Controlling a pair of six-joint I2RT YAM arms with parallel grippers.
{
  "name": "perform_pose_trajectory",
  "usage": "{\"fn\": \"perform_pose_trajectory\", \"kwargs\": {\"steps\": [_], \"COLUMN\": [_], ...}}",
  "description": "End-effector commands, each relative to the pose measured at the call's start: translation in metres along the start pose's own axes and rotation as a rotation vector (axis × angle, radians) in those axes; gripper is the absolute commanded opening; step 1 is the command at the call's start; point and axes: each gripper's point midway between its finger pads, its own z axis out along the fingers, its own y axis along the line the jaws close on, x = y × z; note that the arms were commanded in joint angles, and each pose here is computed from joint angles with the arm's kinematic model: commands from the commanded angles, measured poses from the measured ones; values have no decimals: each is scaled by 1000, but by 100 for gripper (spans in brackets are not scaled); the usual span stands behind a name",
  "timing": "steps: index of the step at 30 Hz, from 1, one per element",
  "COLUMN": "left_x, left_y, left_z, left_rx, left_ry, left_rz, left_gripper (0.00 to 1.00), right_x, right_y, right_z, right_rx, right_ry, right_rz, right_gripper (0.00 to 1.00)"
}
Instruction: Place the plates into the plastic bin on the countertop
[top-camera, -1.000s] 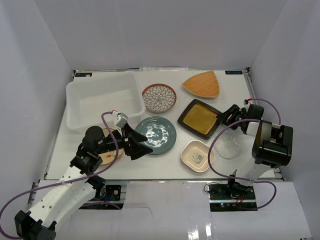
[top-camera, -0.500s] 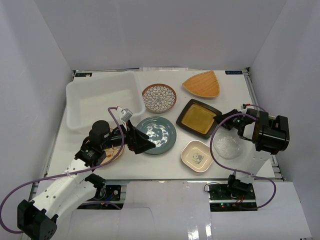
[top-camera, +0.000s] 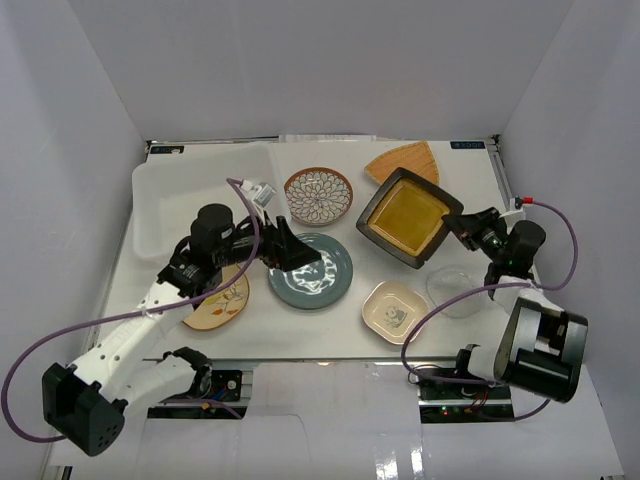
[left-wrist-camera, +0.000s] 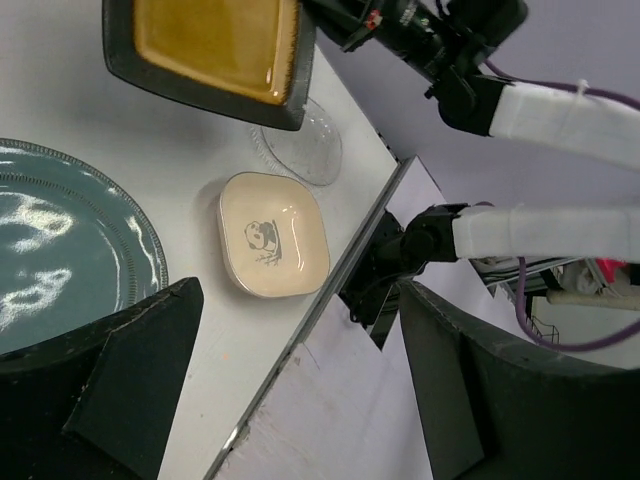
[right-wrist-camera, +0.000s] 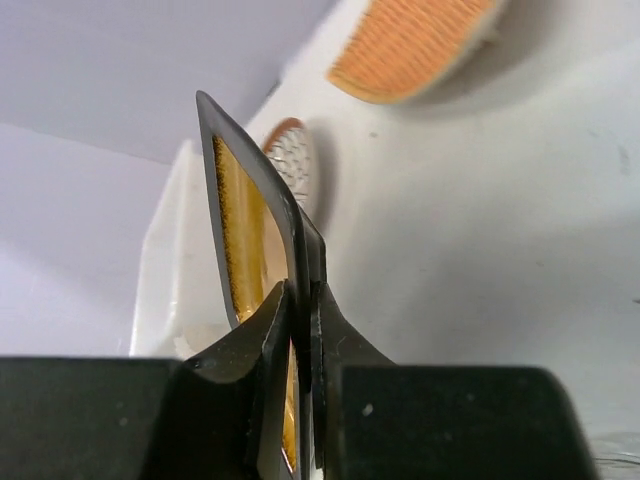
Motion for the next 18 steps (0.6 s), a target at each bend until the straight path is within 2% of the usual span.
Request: {"fn": "perform_pose_trajectory", "kwargs": {"steps": [1,6,10,14,18], "left_x": [-18,-34,-45,-47,-41], "left_y": [-5,4,19,47,56], "left_z": [10,26,44,70,91], "left_rx": [-10,-43,-74,-107,-38], "left_ry": [7,19,34,82,140], "left_rz": [-20,4,29,33,3], "left_gripper": [89,91,98,98,98], "right_x": [-8,-3,10,25,47], "right_y": [58,97,123,148,166], "right_z": [-17,-34,-42,-43,-39], "right_rx": [-162,-256,-336,-419,-474], "right_ry": [1,54,108,172,247], "right_rz": [-7,-41,-44,-65,-59], "right_gripper": [8,8,8,8,8]}}
